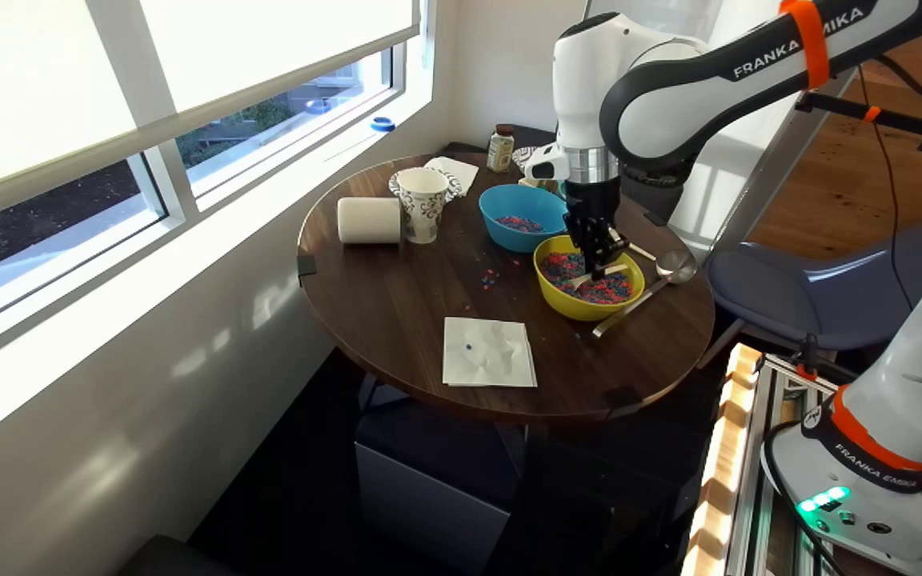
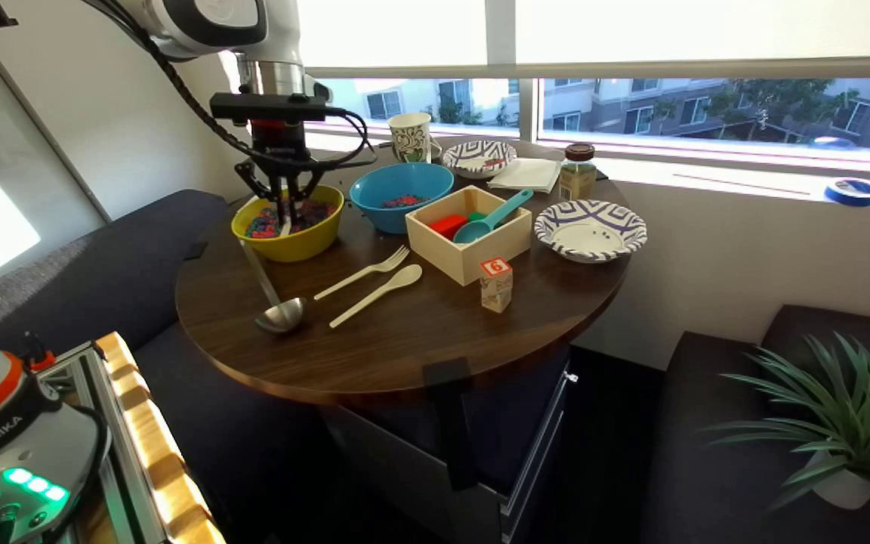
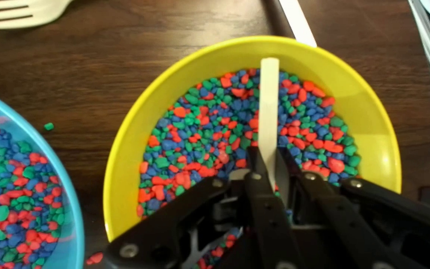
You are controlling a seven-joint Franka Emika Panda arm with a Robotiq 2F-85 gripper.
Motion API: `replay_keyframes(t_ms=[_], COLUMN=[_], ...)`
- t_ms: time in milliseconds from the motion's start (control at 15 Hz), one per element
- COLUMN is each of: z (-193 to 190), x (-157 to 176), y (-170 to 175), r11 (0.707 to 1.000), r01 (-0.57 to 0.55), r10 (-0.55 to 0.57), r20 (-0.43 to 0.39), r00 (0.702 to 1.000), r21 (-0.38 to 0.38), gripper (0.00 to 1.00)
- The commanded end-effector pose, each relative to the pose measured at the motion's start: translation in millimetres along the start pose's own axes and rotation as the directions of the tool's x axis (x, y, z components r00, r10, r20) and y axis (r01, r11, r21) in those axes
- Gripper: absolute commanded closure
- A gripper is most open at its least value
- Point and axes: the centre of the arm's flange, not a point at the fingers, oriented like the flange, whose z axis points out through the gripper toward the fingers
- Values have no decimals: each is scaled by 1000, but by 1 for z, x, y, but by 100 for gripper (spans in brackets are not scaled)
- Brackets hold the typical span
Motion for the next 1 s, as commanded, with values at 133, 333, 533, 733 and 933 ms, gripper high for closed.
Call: replay_keyframes(t_ms=[133,333,533,733,933], z=[-19,-25,-31,-37,-47], x=[-19,-26,-32,-40,-50], y=[-8,-11,-14,-14,-10], r11=[999,998,997,997,998], r01=[42,54,64,55,21], r10=[-43,-56,-66,-59,-27], r20=[-52,-48,-56,-67,-89], r00=[998,997,996,996,996], r21=[-18,-39,-46,-57,-67], gripper=[97,97,97,97,97])
